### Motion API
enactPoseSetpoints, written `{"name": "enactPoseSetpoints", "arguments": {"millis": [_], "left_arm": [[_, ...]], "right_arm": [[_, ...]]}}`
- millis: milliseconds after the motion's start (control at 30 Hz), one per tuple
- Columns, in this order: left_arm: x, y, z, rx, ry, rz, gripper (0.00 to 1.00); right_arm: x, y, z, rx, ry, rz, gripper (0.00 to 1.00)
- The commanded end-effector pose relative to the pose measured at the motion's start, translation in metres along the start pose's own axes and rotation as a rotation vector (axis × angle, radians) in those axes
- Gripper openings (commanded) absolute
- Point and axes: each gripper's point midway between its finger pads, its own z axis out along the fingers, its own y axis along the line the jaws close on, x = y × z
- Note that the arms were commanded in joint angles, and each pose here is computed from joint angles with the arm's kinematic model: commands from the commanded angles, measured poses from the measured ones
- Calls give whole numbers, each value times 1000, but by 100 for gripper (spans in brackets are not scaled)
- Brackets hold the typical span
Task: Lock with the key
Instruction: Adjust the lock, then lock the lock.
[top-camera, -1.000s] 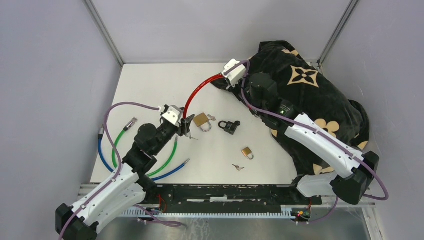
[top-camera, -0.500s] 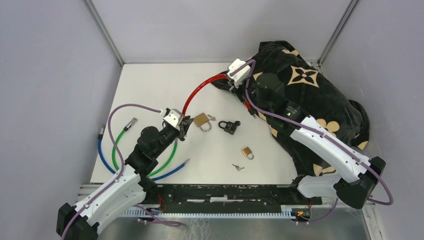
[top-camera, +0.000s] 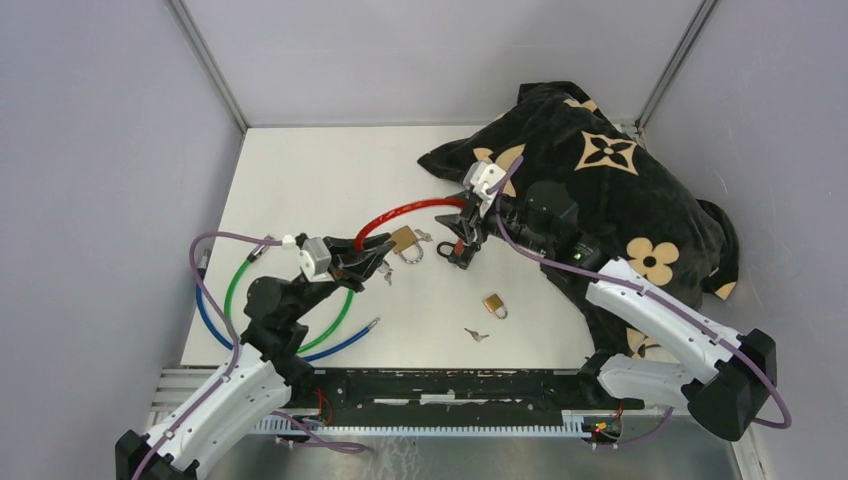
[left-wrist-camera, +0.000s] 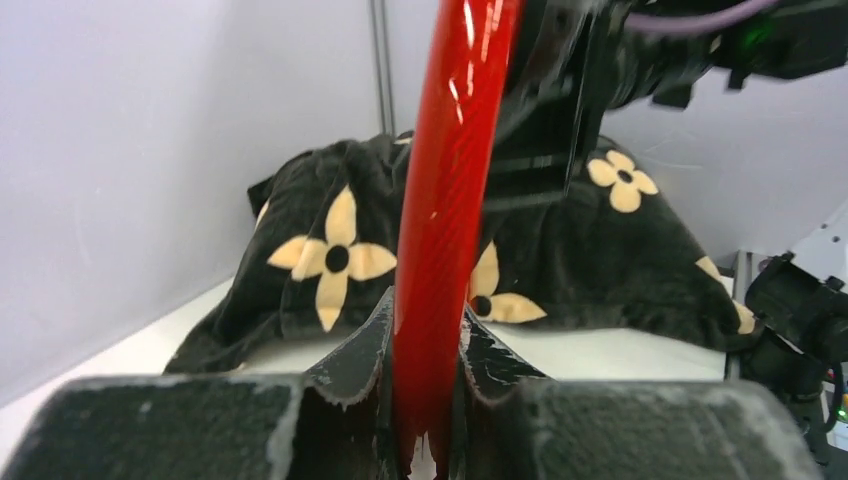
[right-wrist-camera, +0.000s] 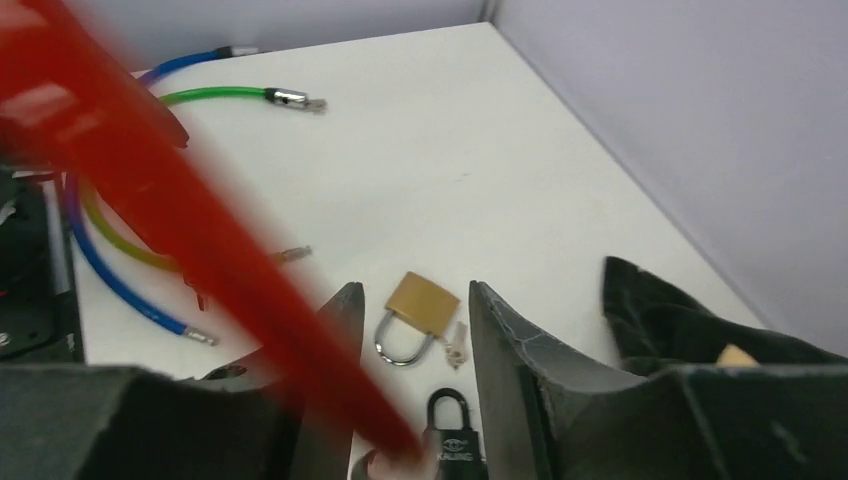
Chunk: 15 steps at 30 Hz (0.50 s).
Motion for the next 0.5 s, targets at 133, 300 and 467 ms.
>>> {"name": "enactPoseSetpoints", "arguments": {"millis": [133,300,467], "left_arm": [[-54,-25,-14,109,-234,47,2],[-48,-15,-16,48,-222,14,2],[-25,2,-17,-40,-161,-45,2]], "right_arm": [[17,26,-2,-142,-104,37,58],[45,23,-9,-155,-77,92,65],[55,33,-16,-238,-43,56,71]]}}
